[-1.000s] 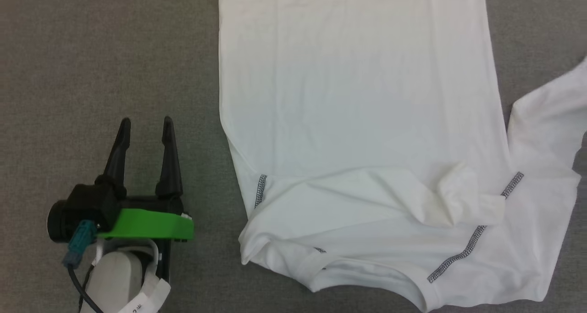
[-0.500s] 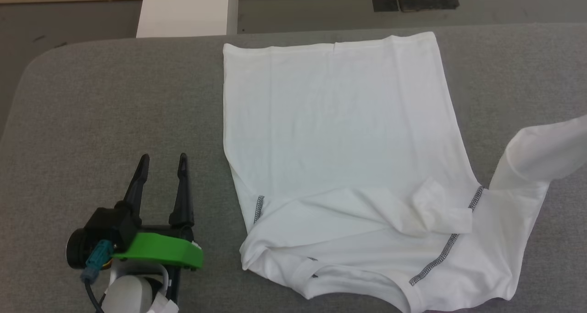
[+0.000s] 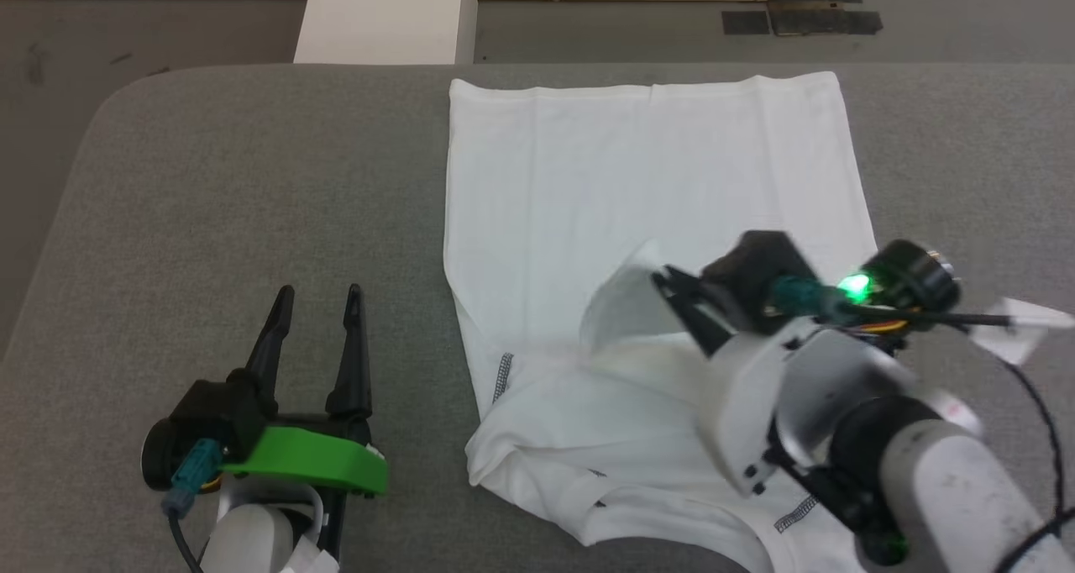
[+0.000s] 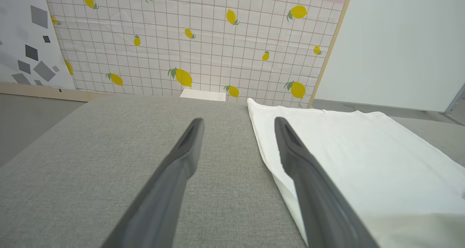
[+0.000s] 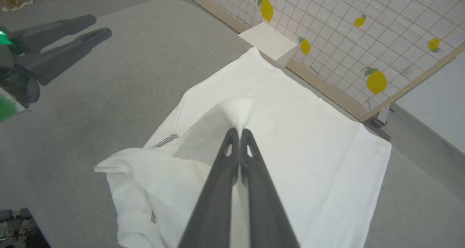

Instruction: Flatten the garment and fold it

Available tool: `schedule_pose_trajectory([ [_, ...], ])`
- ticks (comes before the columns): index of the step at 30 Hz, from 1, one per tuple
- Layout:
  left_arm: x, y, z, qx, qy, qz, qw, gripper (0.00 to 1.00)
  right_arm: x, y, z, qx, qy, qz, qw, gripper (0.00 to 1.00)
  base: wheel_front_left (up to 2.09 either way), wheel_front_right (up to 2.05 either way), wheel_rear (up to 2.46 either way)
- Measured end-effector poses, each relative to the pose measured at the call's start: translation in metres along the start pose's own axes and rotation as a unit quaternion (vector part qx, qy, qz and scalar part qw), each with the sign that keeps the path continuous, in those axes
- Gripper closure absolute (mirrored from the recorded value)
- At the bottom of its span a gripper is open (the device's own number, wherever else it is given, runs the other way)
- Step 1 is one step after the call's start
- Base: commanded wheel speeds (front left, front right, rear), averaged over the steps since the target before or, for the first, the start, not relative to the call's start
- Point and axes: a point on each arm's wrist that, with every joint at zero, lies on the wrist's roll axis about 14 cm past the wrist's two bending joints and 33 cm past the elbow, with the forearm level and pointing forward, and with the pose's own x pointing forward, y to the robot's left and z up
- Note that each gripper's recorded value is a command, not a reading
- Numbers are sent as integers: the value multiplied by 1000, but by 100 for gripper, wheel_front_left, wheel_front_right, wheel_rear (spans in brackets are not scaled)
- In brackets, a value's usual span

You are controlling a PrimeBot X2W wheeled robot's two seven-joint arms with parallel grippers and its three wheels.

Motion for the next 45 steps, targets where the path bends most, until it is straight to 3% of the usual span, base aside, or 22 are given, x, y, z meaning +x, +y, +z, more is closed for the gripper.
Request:
schedule_pose_trajectory([
  [5,-2,5,-7,-5,9,12,1000,0,35,50,-42,-6,69,83,994,100,0,0,0],
  [12,1,16,-16,-5,21,28,999,0,64,109,-92,0,140,173,975,100,0,0,0],
  [23,2,21,-24,-6,31,35,999,0,80,150,-132,-22,204,239,949,100,0,0,0],
  [24,2,21,-24,-6,31,35,999,0,79,151,-133,-17,207,241,948,58,0,0,0],
  [25,2,20,-23,-6,31,34,999,0,79,152,-133,-11,207,244,948,8,0,0,0],
  [26,2,19,-23,-7,30,33,999,0,78,153,-130,-1,202,245,948,0,0,0,0],
  [28,2,18,-21,-8,27,31,999,0,78,151,-119,22,176,243,954,0,0,0,0],
  [32,2,14,-17,-10,22,26,999,0,78,128,-74,80,73,213,971,0,0,0,0],
  [37,3,3,-16,-12,20,9,1000,0,59,61,-22,135,-83,113,981,0,0,0,0],
  [41,7,-7,-13,-13,16,-9,1000,0,27,9,-11,168,-165,17,972,0,0,0,0],
  [45,13,-21,-15,-6,17,-39,999,0,-10,-43,-15,181,-225,-92,953,0,0,0,0],
])
